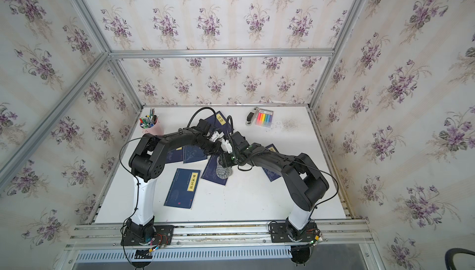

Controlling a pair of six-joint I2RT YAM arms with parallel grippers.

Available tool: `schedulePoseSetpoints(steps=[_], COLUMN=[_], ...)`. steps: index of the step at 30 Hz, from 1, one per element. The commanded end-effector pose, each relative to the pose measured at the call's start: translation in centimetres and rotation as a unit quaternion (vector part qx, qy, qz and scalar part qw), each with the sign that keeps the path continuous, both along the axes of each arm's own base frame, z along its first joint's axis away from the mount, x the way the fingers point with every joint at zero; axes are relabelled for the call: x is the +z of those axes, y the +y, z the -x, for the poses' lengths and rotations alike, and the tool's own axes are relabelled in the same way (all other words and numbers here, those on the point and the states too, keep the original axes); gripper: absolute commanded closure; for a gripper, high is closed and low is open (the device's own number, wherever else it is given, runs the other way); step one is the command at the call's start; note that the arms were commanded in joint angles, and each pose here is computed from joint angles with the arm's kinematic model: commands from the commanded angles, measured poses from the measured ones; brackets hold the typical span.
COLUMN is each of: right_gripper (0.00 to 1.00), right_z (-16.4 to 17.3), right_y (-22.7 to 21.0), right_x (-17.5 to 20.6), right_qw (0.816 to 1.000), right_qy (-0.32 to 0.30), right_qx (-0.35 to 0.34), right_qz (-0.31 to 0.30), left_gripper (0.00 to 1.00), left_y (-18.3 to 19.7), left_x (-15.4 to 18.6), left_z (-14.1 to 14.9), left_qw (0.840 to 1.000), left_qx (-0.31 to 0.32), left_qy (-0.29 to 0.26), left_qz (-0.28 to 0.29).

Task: Wipe the cover of the book
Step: Wipe the dirt from the cover of the book.

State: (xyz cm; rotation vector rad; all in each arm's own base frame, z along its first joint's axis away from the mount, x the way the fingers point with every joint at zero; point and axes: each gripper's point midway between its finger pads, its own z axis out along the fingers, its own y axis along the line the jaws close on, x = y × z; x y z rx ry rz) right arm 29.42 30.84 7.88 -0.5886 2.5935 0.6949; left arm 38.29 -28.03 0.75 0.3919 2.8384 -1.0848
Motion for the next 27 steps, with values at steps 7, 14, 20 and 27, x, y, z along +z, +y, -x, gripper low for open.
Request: schedulePoseSetpoints(steps=[7,14,20,27], right_gripper=[0.35,0.08,0.07,0.09], right_z=[-3.7,-3.1,-2.1,-0.8], right_y=[-1.0,0.5,1.2,1.6], right_x=[0.3,0.6,3.0,2.8], right_qw=[0.994,0.989,0.981,0.971], right_qy=[-0.099,-0.138,-0.164,-0.154], right_qx=[-0.012,0.05,0.103,0.18], right_qz=[0.042,0.002,-0.019,0.004], left_gripper=[1.0,1.0,1.0,1.0], left_y=[4.3,4.3,4.3,4.2], left_x=[-4.7,-4.7,-4.7,-4.7], left_z=[1.0,1.0,1.0,1.0], left_qw=[0.99,0.99,0.99,0.99], left_qx=[0.019,0.018,0.018,0.016], left_qy=[0.014,0.014,0.014,0.015], left_qz=[-0.142,-0.142,-0.141,-0.141])
